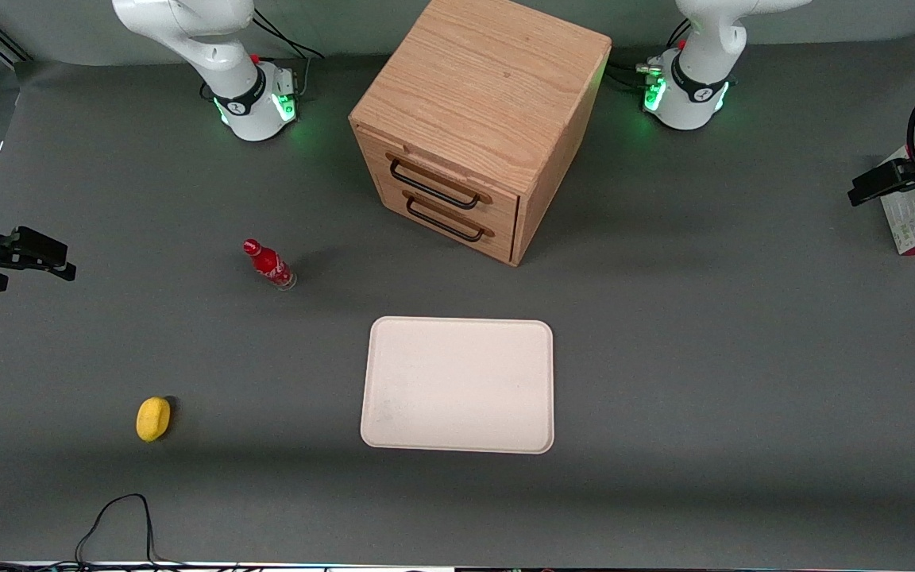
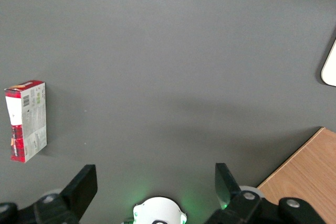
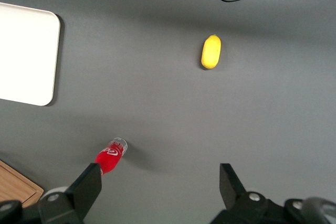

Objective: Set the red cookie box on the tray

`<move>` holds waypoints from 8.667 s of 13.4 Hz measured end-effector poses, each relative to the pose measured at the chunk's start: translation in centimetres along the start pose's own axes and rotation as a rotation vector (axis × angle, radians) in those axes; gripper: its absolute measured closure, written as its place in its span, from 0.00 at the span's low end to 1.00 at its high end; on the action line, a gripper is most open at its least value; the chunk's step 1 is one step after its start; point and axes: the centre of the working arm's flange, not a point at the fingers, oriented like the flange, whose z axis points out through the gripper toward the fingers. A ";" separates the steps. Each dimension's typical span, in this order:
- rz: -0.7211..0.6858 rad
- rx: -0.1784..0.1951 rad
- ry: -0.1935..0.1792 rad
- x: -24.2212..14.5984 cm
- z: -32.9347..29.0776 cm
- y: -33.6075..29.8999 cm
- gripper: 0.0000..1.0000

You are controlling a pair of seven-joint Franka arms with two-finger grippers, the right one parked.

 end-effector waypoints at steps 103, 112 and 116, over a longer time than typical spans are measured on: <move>0.232 -0.006 0.075 11.3 11.0 30.2 0.97; 0.098 -0.144 0.111 13.0 24.6 42.2 0.97; 0.107 -0.131 0.082 11.6 28.0 44.8 0.97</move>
